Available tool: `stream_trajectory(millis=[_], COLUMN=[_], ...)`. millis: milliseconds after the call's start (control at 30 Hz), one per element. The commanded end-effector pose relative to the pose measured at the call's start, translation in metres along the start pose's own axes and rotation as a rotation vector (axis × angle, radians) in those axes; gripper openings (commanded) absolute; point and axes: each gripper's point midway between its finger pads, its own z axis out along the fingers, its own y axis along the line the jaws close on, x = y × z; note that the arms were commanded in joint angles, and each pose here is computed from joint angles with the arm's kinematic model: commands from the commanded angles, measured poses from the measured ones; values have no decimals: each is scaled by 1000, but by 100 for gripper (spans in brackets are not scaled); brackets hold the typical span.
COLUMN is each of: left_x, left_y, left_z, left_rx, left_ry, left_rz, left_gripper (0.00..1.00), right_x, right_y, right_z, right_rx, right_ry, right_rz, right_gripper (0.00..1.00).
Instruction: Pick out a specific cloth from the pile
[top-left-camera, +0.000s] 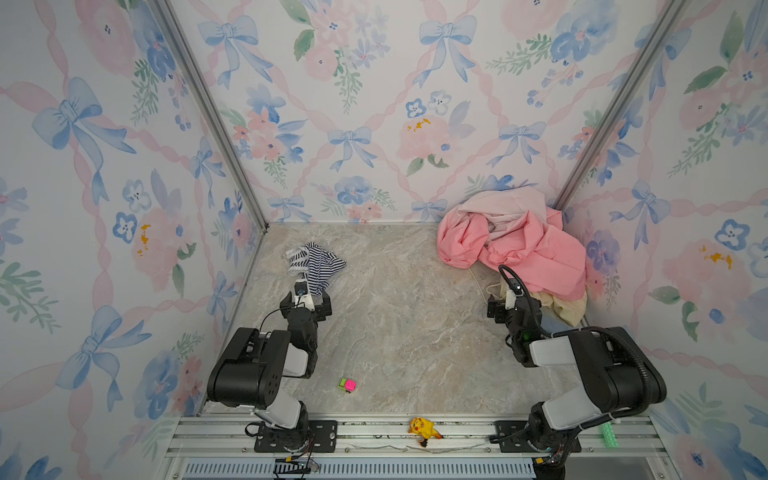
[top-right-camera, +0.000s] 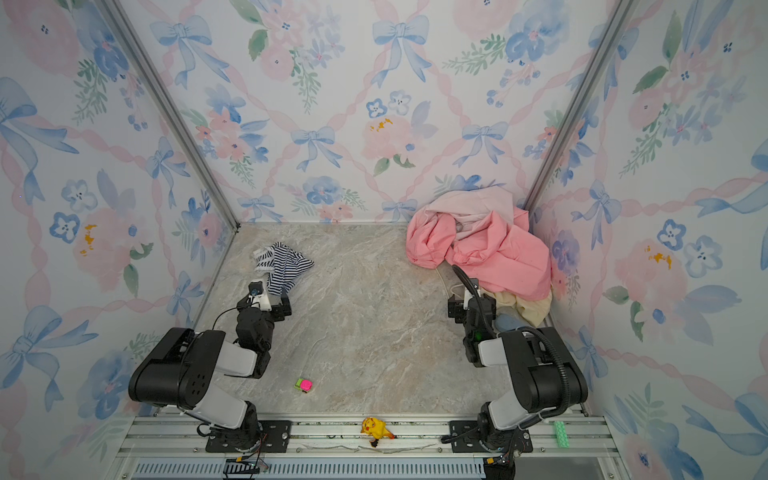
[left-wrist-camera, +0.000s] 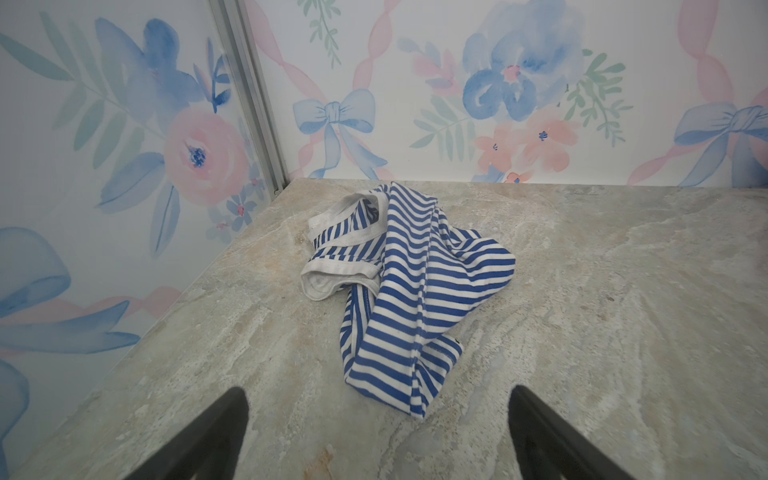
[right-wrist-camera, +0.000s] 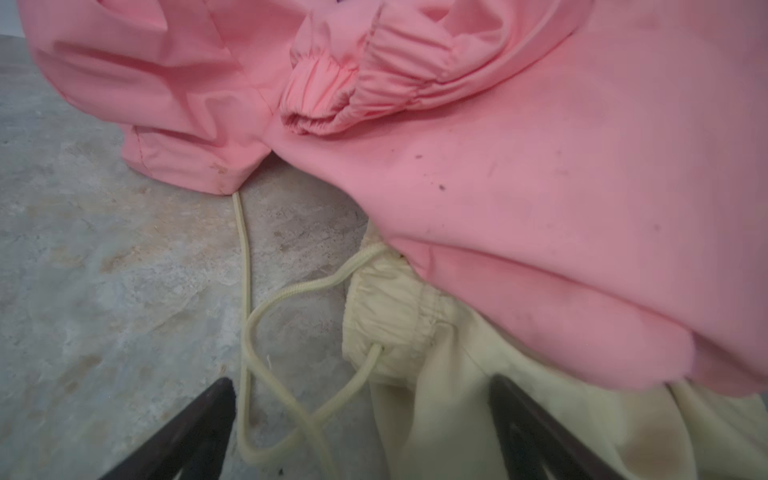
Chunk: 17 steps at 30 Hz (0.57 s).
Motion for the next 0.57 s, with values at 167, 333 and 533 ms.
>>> stream_trajectory(millis=[167,333,533], left_x=[-1,-2,-1], left_y=[1,0,-1], left_z=[3,4,3], left_rx=[-4,-3,11], left_ry=[0,-2,2], left_rz=[10,9,11], left_gripper=[98,98,98], right_x=[-18,-17,-17], right_y=[3,2,1], right_z=[4,6,7], right_rx=[-29,-43,-57], right_ry=[-46,-35,-31], right_rz=[51,62,73], right_gripper=[97,97,97])
